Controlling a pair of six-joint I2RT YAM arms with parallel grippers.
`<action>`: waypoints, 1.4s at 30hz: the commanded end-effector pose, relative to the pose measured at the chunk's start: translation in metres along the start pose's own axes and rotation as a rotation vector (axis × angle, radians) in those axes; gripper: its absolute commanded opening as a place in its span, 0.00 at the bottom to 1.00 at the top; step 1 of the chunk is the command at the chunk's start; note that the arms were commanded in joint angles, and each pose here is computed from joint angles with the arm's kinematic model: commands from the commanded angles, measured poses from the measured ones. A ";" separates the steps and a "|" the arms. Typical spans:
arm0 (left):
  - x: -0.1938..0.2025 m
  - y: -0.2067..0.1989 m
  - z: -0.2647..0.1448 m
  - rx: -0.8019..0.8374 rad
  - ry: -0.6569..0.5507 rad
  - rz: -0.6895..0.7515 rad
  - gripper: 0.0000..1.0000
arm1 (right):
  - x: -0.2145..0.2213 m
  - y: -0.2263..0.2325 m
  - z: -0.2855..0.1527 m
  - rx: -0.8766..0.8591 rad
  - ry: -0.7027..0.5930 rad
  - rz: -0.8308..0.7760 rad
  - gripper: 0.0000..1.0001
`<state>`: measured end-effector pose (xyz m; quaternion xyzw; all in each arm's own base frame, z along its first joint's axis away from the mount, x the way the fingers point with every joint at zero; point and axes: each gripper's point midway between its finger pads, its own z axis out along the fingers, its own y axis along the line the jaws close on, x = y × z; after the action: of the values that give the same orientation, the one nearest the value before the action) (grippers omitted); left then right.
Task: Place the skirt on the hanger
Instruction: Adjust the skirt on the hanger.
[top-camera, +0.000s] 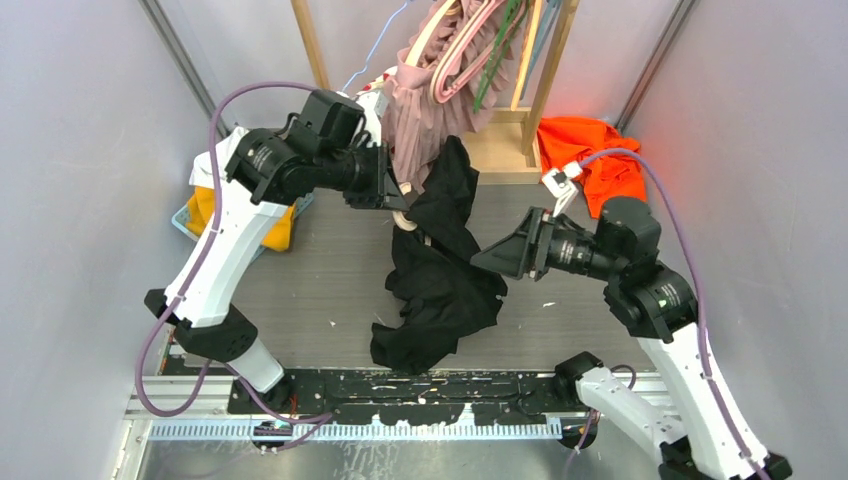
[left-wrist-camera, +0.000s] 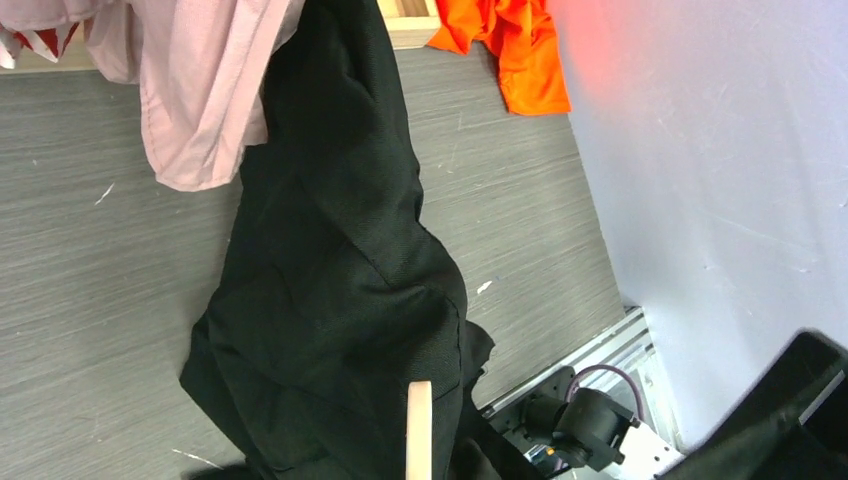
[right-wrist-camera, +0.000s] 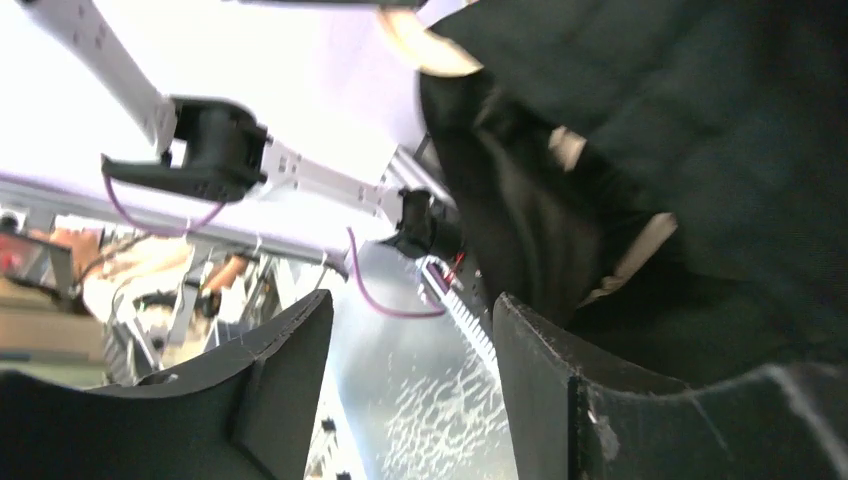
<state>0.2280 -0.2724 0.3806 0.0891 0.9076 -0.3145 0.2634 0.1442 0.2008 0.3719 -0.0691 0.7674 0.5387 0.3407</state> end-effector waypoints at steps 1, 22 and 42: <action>-0.023 -0.010 0.006 0.026 -0.100 0.017 0.09 | 0.001 0.032 0.012 -0.068 0.016 -0.056 0.64; -0.018 -0.019 -0.008 0.061 -0.105 0.008 0.10 | 0.060 -0.048 0.106 0.456 0.184 -0.345 0.69; -0.010 -0.038 -0.013 0.182 -0.085 -0.063 0.12 | 0.039 -0.096 0.142 0.604 -0.068 -0.335 0.72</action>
<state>0.2305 -0.2850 0.3695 0.0614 0.9071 -0.3309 0.2529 0.2004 0.2939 0.2297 -0.1256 0.8843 0.2200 0.3923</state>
